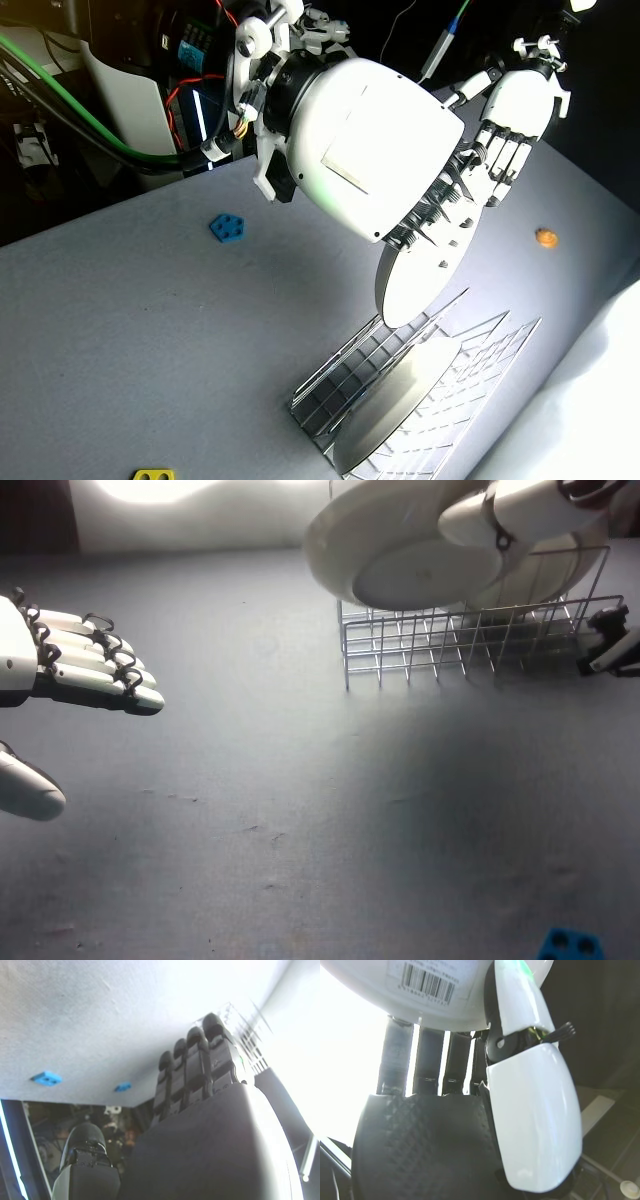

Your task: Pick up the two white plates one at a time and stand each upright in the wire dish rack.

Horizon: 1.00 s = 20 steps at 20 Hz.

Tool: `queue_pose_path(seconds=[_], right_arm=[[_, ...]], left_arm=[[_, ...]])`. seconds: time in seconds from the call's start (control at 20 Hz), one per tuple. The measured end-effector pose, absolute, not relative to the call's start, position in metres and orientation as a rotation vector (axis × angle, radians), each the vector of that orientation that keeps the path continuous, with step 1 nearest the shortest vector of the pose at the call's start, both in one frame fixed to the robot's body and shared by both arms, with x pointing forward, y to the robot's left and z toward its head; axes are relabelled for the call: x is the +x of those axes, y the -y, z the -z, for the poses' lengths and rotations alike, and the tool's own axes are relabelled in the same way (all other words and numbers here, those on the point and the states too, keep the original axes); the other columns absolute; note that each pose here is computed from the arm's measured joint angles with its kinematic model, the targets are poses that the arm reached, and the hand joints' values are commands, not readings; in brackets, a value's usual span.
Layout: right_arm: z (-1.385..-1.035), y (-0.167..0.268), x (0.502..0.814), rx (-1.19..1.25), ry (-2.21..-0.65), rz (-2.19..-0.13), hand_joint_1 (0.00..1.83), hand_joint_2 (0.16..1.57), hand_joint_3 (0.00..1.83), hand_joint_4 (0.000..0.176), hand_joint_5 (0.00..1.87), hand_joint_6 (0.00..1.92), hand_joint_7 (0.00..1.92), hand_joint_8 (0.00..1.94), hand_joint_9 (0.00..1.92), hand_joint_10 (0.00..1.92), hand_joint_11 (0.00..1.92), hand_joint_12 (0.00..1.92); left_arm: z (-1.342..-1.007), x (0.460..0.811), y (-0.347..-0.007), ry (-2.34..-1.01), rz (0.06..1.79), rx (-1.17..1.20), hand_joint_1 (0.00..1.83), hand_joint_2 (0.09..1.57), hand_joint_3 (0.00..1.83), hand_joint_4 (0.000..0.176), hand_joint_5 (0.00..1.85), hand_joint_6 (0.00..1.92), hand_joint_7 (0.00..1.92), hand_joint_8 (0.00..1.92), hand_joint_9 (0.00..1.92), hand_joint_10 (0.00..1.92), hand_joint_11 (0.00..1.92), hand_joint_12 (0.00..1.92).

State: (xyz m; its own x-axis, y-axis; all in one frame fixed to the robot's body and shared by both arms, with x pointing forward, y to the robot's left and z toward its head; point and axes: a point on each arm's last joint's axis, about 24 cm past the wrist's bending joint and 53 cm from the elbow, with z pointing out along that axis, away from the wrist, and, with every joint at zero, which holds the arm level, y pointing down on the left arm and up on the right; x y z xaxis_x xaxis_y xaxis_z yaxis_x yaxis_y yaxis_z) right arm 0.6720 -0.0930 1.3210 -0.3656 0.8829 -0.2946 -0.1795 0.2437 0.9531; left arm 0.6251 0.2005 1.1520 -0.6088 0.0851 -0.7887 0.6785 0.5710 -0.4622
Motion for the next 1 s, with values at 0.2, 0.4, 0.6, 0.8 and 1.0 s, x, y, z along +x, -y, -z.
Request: queue_pose_path(seconds=[0.2, 0.4, 0.6, 0.8, 1.0], right_arm=[[-1.317, 0.099, 0.681, 0.688, -1.521, -1.316, 1.37, 1.13, 0.0, 0.0, 0.86, 1.15, 0.94, 1.0, 0.94, 1.15, 0.75, 1.29], [-1.316, 0.101, 0.688, 0.685, -1.525, -1.312, 1.37, 1.13, 0.0, 0.0, 0.84, 1.18, 0.91, 1.04, 0.93, 1.16, 0.74, 1.31], [-1.314, 0.094, 0.695, 0.665, -1.547, -1.325, 1.37, 1.12, 0.0, 0.0, 0.89, 1.14, 0.94, 1.0, 0.93, 1.15, 0.75, 1.29], [-1.313, 0.095, 0.705, 0.658, -1.552, -1.319, 1.37, 1.12, 0.0, 0.0, 0.87, 1.15, 0.95, 1.0, 0.93, 1.13, 0.73, 1.27], [-1.312, 0.092, 0.708, 0.651, -1.562, -1.325, 1.37, 1.12, 0.0, 0.0, 0.88, 1.15, 0.95, 1.0, 0.94, 1.12, 0.74, 1.28]], left_arm=[[-1.151, 0.624, -0.201, -2.063, 1.02, 0.61, 0.0, 1.08, 0.0, 0.0, 0.14, 0.0, 0.14, 0.0, 0.12, 0.0, 0.0, 0.28], [-1.151, 0.624, -0.201, -2.063, 1.02, 0.611, 0.0, 1.09, 0.0, 0.0, 0.13, 0.0, 0.12, 0.0, 0.1, 0.0, 0.0, 0.24], [-1.151, 0.624, -0.2, -2.064, 1.019, 0.613, 0.0, 1.09, 0.0, 0.0, 0.13, 0.0, 0.13, 0.0, 0.1, 0.0, 0.0, 0.27], [-1.15, 0.624, -0.2, -2.064, 1.019, 0.615, 0.0, 1.09, 0.0, 0.0, 0.12, 0.0, 0.12, 0.0, 0.1, 0.0, 0.0, 0.27], [-1.15, 0.624, -0.201, -2.065, 1.018, 0.615, 0.0, 1.08, 0.0, 0.0, 0.13, 0.0, 0.13, 0.0, 0.11, 0.0, 0.0, 0.27]])
